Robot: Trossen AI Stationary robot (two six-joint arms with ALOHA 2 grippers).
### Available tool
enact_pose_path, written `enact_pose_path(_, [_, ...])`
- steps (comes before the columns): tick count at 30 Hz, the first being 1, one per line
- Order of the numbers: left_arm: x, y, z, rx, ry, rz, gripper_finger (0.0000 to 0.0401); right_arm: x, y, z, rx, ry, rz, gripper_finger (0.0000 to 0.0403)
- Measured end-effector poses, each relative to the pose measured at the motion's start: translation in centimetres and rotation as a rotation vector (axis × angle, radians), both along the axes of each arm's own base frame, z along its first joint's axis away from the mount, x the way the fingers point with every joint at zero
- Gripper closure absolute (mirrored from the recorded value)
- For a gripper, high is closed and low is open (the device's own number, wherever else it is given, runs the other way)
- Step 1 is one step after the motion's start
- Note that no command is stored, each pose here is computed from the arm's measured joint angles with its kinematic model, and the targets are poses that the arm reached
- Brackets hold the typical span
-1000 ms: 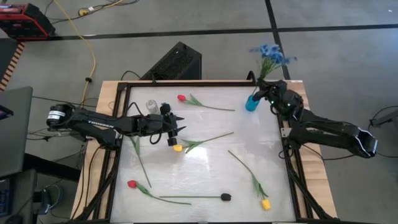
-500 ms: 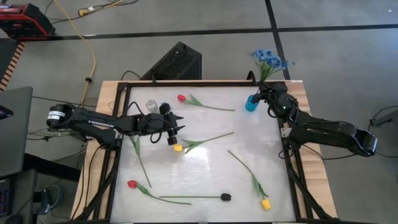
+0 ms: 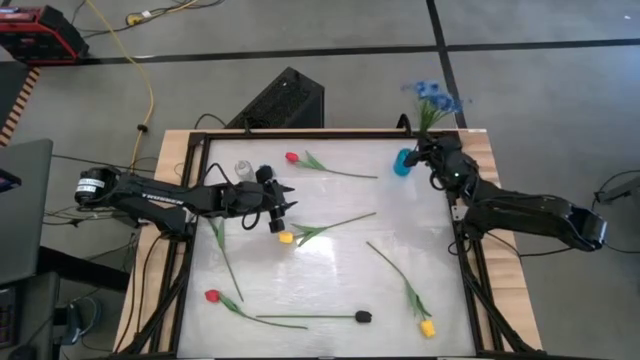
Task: Sort flowers into vase by color
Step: Put the right blue flower into the blue vase
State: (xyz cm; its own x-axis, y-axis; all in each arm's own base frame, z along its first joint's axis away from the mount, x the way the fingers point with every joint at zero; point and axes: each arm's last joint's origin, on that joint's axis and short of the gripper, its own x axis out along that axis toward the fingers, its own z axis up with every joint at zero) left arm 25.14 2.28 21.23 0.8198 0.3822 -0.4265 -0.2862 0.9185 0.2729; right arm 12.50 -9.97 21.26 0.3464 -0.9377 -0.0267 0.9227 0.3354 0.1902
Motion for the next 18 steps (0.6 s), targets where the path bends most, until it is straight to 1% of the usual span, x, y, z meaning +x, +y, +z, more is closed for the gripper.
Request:
enact_pose_path(4, [0.0,0.0,0.0,-0.001,0.000,-0.001,0.0238,0.0,-0.1,-0.2,0.006,0.015,-0.006,0.0367])
enact_pose_path(9, [-0.3,0.2,-0.5,0.001,0.012,0.008,0.0238,0.0,-0.1,0.0,-0.004,-0.001,-0.007,0.0367])
enact_pose_path(12, [-0.3,0.5,-0.5,-0.003,0.005,0.021,0.0238,0.0,-0.1,0.6,-0.042,-0.042,-0.006,0.0367])
enact_pose_path(15, [-0.3,0.7,-0.5,-0.004,0.005,0.027,0.0238,0.0,-0.1,1.0,-0.079,-0.035,-0.008,0.0367])
enact_pose_path(18, [-0.3,0.6,-0.5,-0.009,0.004,0.021,0.0238,-0.2,-0.2,1.0,-0.080,-0.031,-0.021,0.0367])
